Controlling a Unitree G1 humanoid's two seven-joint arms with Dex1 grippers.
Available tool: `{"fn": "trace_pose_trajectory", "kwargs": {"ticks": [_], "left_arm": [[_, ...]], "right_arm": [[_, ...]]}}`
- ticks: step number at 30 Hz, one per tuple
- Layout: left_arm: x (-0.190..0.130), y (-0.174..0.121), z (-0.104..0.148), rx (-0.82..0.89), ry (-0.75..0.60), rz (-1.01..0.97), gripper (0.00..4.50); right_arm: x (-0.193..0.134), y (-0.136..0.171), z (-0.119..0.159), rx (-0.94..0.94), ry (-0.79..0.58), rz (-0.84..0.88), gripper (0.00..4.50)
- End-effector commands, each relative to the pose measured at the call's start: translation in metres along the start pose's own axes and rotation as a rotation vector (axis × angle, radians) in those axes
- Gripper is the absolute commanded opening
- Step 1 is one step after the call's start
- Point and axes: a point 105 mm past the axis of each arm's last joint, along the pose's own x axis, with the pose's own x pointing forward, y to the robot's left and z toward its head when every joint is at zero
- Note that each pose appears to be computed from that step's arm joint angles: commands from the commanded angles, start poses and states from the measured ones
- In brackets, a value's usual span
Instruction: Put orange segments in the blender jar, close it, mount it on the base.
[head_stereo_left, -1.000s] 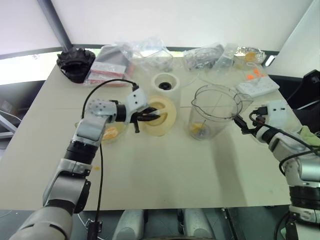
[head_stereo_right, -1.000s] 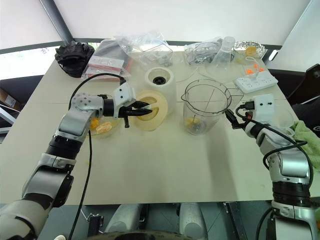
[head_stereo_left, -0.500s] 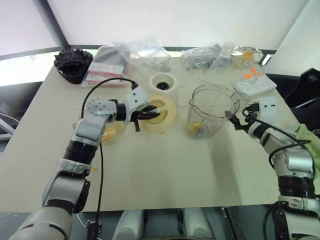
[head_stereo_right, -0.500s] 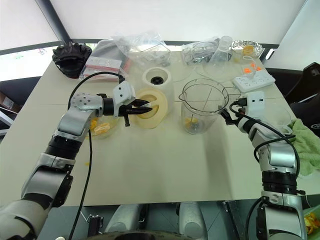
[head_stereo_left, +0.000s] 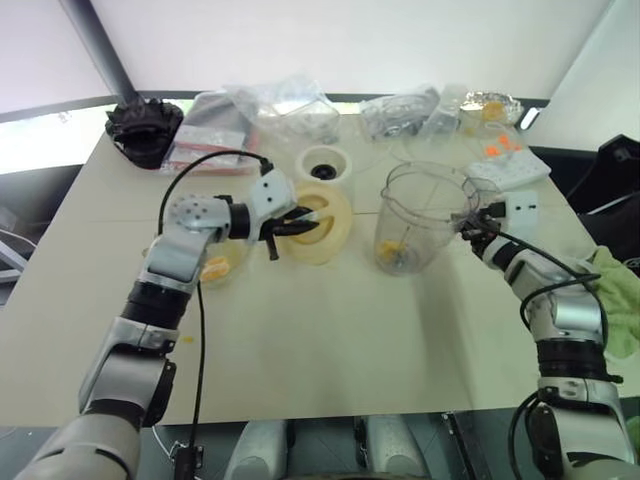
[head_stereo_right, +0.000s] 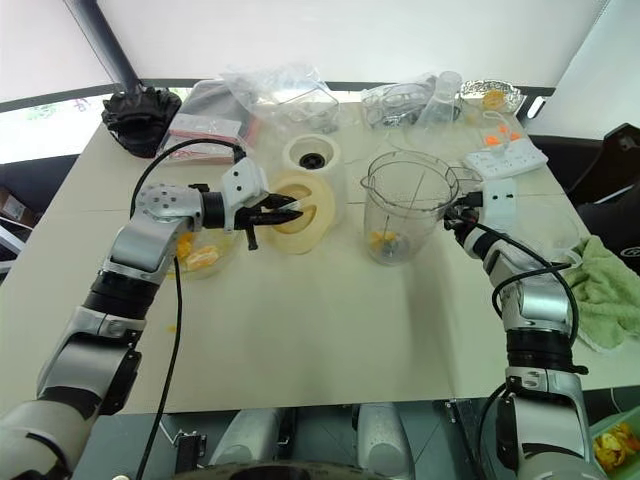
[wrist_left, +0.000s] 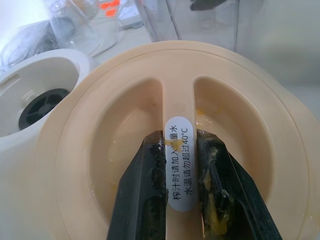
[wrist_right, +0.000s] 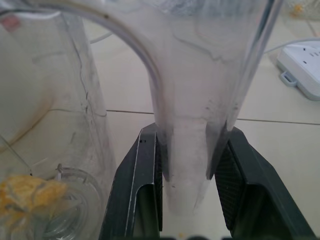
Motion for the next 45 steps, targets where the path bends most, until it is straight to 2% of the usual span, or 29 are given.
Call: {"fn": "trace_pose_trajectory", "kwargs": {"ticks": [1, 9, 15, 21, 32, 36, 41, 45], "left_arm": [[-0.012, 0.018, 0.022, 0.025, -0.059, 0.057, 0.28], [-0.031, 0.05, 0.057, -0.004, -0.139, 0.074, 0.28], [-0.03, 0.052, 0.11, -0.004, -0.271, -0.051, 0.28], [-0.02, 0.043, 0.13, -0.014, -0.318, -0.151, 0.28], [-0.011, 0.026, 0.141, -0.012, -0.321, -0.27, 0.28], [0.0, 0.002, 0.142, -0.009, -0.307, -0.381, 0.28], [0.009, -0.018, 0.141, -0.005, -0.278, -0.482, 0.28], [0.019, -0.031, 0.126, 0.005, -0.205, -0.523, 0.28]], "right_arm": [[-0.003, 0.0, 0.017, -0.001, -0.067, -0.023, 0.83], [-0.017, 0.03, 0.036, 0.011, -0.138, 0.017, 0.83], [-0.043, 0.079, 0.047, 0.004, -0.169, 0.105, 0.83], [-0.049, 0.097, 0.034, -0.055, -0.117, 0.12, 0.83], [-0.05, 0.116, 0.006, -0.034, -0.065, 0.129, 0.83], [-0.05, 0.117, -0.014, -0.035, -0.025, 0.12, 0.83], [-0.05, 0.114, -0.013, -0.051, -0.038, 0.112, 0.83], [-0.051, 0.113, -0.011, -0.052, -0.049, 0.103, 0.83]]}}
